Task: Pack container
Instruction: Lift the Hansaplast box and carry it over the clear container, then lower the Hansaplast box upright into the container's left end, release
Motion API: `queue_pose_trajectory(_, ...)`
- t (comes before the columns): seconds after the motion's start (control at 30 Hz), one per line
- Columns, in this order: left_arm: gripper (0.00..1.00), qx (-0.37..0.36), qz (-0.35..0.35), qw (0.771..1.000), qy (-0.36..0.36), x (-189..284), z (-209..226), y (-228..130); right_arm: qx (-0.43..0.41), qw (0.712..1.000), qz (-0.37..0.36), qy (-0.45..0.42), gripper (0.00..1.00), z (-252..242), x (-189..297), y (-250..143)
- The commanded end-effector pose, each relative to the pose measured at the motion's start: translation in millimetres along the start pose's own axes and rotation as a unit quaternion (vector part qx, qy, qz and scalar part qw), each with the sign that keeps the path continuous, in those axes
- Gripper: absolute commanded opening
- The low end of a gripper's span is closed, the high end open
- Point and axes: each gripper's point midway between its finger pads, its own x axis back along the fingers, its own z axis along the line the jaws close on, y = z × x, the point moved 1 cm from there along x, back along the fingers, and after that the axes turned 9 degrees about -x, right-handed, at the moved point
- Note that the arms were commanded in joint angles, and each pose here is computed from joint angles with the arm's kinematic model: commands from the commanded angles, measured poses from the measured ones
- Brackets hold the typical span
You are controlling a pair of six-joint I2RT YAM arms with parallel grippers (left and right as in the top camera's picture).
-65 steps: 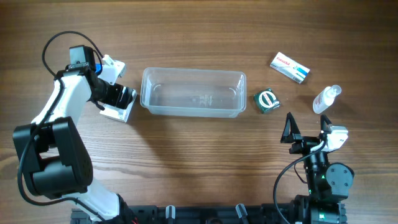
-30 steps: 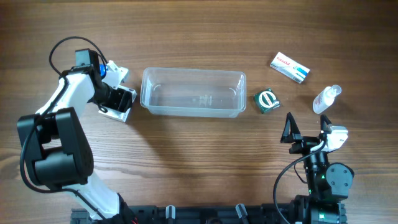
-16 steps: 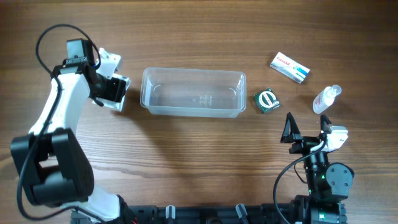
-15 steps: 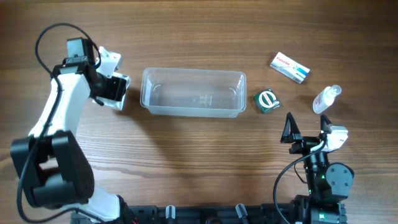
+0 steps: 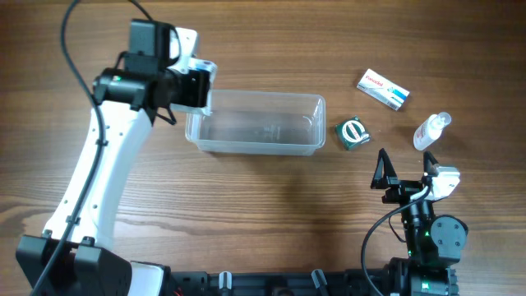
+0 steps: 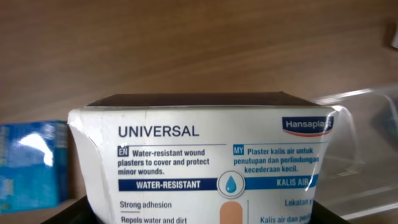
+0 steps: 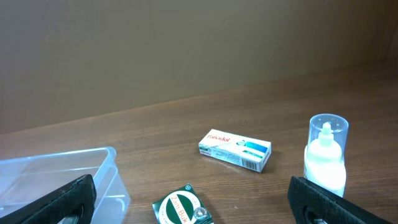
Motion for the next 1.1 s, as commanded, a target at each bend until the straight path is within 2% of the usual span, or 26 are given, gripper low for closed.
queue_pose_trajectory(0.0, 0.70, 0.057, 0.023, 0.998, -0.018, -4.7, -23.1, -4.9, 0.005, 1.000, 0.001, -0.002, 1.00, -0.9, -0.5, -1.8)
queue_pose_trajectory(0.33, 0.70, 0.050, 0.097, 0.994, -0.031, -52.0, -48.6, -27.5, 0.005, 1.000, 0.001, -0.002, 1.00, -0.9, -0.5, -1.8)
queue_pose_trajectory(0.83, 0.69, 0.057, 0.174, 0.983, 0.013, -104.1, -36.4, -60.3, 0.005, 1.000, 0.001, -0.002, 1.00, -0.9, -0.5, -1.8)
queue_pose_trajectory(1.07, 0.70, 0.057, 0.186, 0.981, 0.013, -112.9, -36.5, -66.0, 0.005, 1.000, 0.001, -0.002, 1.00, -0.9, -0.5, -1.8)
